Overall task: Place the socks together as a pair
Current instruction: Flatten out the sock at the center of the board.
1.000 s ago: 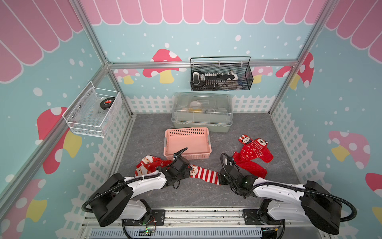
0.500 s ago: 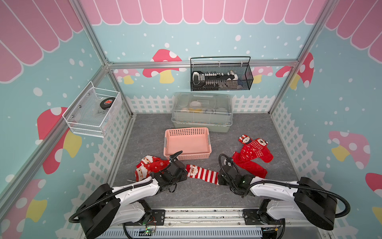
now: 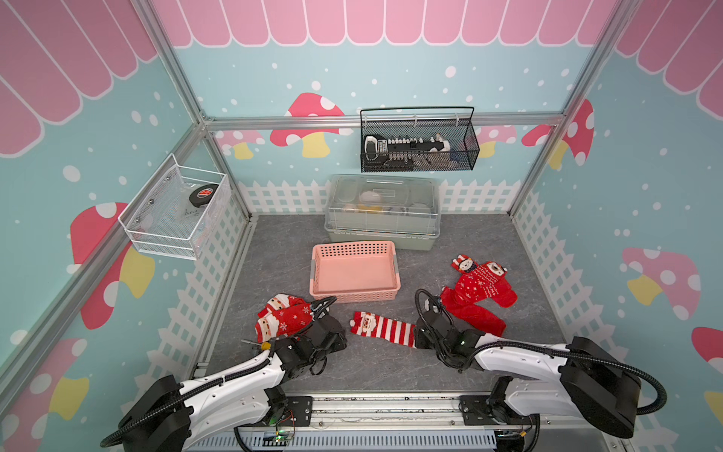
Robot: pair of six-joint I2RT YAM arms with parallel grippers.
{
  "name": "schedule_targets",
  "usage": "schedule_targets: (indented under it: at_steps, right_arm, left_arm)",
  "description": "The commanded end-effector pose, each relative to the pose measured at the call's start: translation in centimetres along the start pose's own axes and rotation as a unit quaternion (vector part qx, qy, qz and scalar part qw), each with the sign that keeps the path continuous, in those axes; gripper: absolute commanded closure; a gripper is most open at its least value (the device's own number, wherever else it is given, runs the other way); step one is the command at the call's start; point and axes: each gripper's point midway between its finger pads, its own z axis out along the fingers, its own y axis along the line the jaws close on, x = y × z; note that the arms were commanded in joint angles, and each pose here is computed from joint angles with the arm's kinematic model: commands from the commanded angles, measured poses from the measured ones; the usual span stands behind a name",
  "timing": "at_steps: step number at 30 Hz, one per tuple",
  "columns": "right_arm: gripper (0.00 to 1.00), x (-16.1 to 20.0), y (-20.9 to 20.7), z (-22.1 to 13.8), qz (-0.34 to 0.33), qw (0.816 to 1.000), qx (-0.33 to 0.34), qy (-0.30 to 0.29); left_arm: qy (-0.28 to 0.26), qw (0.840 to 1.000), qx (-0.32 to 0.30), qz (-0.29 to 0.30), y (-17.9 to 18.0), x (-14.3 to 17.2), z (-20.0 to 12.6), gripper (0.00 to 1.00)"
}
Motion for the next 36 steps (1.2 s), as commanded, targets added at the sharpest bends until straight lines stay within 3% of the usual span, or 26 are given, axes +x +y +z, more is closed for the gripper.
schedule_targets:
  at_steps: [1, 20, 30, 36]
  right_arm:
    - [0.61, -0.8, 0.5, -1.1, 0.001, 1.0, -0.015, -0.008]
    - [0.65, 0.9, 0.1, -1.2, 0.036, 0.998, -0.042, 0.007]
    - [0.69, 1.8, -2.1, 0.5, 0.033, 0.999, 0.013, 0.008]
    - [0.69, 0.6, -2.2, 0.5, 0.001, 0.999, 0.029, -0.013]
  left_arm:
    - [-0.027, 1.0, -0.013, -0.007, -0.6, -1.6, 0.0, 0.55]
    - [0.025, 0.999, -0.01, 0.017, -4.4, -0.8, 5.7, 0.65]
    - [0.064, 0.998, -0.024, 0.008, -3.0, 1.3, 5.0, 0.99]
    - [0.07, 0.997, -0.039, 0.011, -1.9, 2.7, 3.6, 1.0]
